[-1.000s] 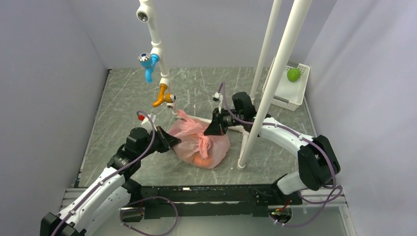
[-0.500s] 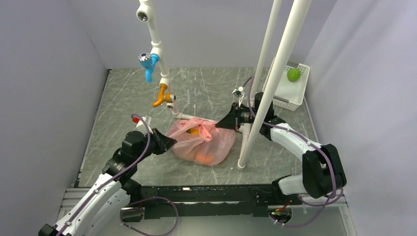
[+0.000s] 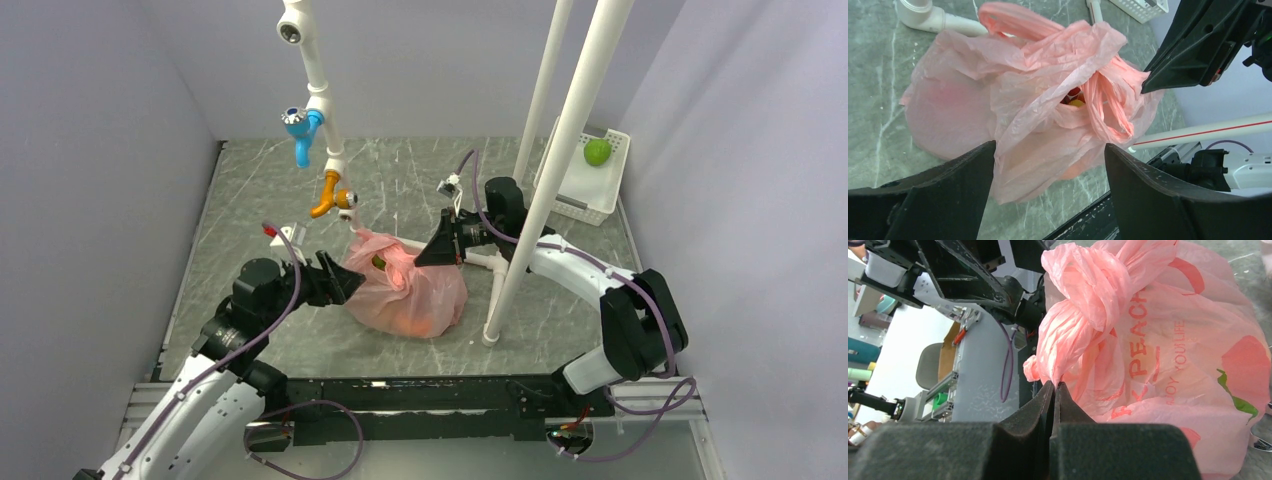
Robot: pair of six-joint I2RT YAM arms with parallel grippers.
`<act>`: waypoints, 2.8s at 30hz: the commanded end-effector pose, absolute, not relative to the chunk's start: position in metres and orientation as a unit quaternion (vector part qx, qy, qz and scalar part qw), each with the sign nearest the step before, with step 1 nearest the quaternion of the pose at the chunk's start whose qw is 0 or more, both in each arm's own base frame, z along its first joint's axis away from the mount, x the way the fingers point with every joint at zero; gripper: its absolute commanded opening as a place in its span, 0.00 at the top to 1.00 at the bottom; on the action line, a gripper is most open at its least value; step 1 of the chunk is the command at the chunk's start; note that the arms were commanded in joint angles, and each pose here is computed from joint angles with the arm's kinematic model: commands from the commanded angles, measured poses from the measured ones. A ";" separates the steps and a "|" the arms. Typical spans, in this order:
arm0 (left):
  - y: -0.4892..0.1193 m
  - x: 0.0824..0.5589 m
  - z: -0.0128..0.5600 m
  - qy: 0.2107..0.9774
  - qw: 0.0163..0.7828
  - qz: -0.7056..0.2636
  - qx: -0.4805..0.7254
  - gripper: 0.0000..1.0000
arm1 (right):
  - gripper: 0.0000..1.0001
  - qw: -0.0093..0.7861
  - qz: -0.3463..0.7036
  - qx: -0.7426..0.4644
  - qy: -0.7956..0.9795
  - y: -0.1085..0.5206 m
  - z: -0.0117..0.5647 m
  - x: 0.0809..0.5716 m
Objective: Take the fake fruits out of the plastic bag
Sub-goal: Untie the plastic bag at the center of the board.
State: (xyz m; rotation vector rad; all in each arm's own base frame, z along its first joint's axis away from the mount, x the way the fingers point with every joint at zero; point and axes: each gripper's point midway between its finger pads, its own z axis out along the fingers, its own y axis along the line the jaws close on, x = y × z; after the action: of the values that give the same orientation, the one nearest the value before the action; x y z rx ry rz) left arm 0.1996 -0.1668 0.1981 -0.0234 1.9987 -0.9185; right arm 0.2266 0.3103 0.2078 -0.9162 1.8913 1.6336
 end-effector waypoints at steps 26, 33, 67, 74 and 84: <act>-0.132 0.226 0.174 0.816 0.474 -0.289 -0.160 1.00 | 1.00 0.289 0.572 -0.317 0.699 0.284 0.203 0.231; -0.146 0.213 0.179 0.810 0.466 -0.334 -0.125 1.00 | 1.00 0.364 0.549 -0.218 0.721 0.244 0.220 0.267; -0.167 0.218 0.236 0.790 0.509 -0.341 0.015 0.07 | 1.00 0.248 0.619 -0.392 0.634 0.295 0.247 0.201; -0.155 0.223 0.245 0.771 0.565 -0.282 0.083 0.06 | 1.00 0.238 0.622 -0.395 0.633 0.295 0.244 0.197; -0.167 0.234 0.234 0.724 0.601 -0.335 0.052 0.04 | 1.00 0.230 0.626 -0.399 0.630 0.298 0.242 0.197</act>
State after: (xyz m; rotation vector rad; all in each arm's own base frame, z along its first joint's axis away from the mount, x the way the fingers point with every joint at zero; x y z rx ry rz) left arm 0.2237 -0.1565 0.2149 0.1436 1.8021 -0.7068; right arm 0.1988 0.2943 0.2268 -1.0207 1.8281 1.7110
